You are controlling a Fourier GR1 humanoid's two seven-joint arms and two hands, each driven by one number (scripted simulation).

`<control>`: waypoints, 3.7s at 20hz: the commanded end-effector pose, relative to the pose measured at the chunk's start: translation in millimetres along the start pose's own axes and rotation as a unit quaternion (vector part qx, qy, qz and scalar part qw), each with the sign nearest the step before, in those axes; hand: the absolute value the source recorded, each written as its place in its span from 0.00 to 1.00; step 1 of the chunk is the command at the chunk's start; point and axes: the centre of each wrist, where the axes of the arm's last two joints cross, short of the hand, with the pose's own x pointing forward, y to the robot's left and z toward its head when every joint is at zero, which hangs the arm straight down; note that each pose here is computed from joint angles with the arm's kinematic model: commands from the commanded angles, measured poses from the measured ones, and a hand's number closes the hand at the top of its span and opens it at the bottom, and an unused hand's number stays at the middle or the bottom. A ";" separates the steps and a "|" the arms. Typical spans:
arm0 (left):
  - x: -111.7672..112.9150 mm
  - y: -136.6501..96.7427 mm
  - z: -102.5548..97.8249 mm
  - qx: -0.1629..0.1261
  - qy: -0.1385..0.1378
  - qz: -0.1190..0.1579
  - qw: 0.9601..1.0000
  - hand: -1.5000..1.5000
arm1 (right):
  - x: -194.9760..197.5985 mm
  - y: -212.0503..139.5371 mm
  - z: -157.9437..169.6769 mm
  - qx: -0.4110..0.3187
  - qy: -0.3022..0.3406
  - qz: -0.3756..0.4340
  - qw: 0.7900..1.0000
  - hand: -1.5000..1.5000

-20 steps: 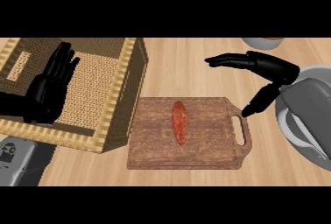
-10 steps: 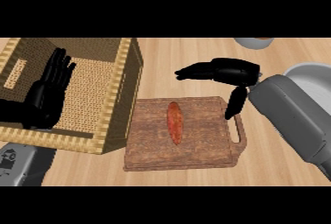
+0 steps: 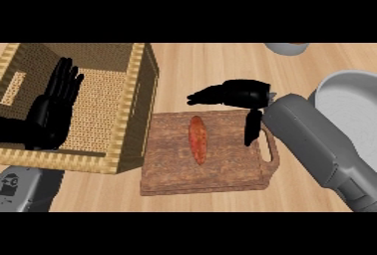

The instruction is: Pick the sweet potato from the cutting board and place it in the pot

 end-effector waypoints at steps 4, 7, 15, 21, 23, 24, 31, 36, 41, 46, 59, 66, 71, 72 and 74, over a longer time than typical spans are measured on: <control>0.4 -16.9 -13.6 0.016 -0.007 -0.006 1.000 0.50 | -3.7 15.1 -16.7 0.014 -0.032 0.004 0.999 0.00; -9.5 6.2 3.3 0.010 0.002 0.003 1.000 0.50 | 1.8 17.1 -16.4 -0.009 -0.045 0.002 0.999 0.00; 26.2 -17.1 -3.1 0.015 0.001 0.003 1.000 0.50 | -11.1 53.2 -28.5 -0.007 0.015 0.037 0.999 0.00; 13.8 -2.9 -2.1 0.020 0.001 0.000 1.000 0.50 | 1.1 62.9 -37.9 0.006 0.014 0.025 1.000 0.00; 5.5 -9.7 -11.0 0.016 -0.005 -0.005 1.000 0.50 | 0.6 54.7 -54.5 0.001 0.008 0.023 1.000 0.00; -10.4 -4.3 -1.8 0.014 -0.002 0.000 1.000 0.50 | 2.2 91.9 -55.9 -0.008 0.000 0.020 1.000 0.00; -5.5 -10.5 -3.7 0.013 0.000 0.000 1.000 0.50 | -7.6 106.1 -69.6 0.008 -0.005 0.019 1.000 0.00; -11.7 -12.7 -0.4 0.015 -0.005 -0.008 1.000 0.50 | 1.9 112.3 -77.3 0.018 -0.088 0.047 0.995 1.00; 6.1 -9.6 -2.8 0.009 0.001 0.004 1.000 0.50 | 13.7 128.3 -82.1 -0.001 -0.094 0.061 0.994 1.00; -11.1 16.2 10.9 0.020 -0.003 -0.007 1.000 0.50 | 12.1 113.3 -72.3 -0.011 -0.090 0.077 0.993 1.00; -3.1 7.1 3.1 0.020 -0.001 -0.008 1.000 0.50 | -36.5 34.5 -13.0 -0.302 0.436 0.003 0.848 1.00; -7.7 6.4 3.7 0.010 -0.001 -0.005 1.000 0.50 | -21.4 -49.3 1.0 -0.468 0.620 0.045 0.628 1.00; -3.6 -2.8 -5.1 0.001 -0.002 0.006 1.000 0.50 | -6.6 -79.5 -8.5 -0.543 0.685 0.093 0.478 1.00; -5.1 -1.3 -4.2 0.006 -0.003 -0.001 1.000 0.50 | -2.2 -93.4 -3.0 -0.560 0.689 0.118 0.446 1.00; -6.0 -10.6 -1.1 0.005 -0.001 0.003 1.000 0.50 | 11.2 -112.7 -8.8 -0.565 0.712 0.139 0.394 1.00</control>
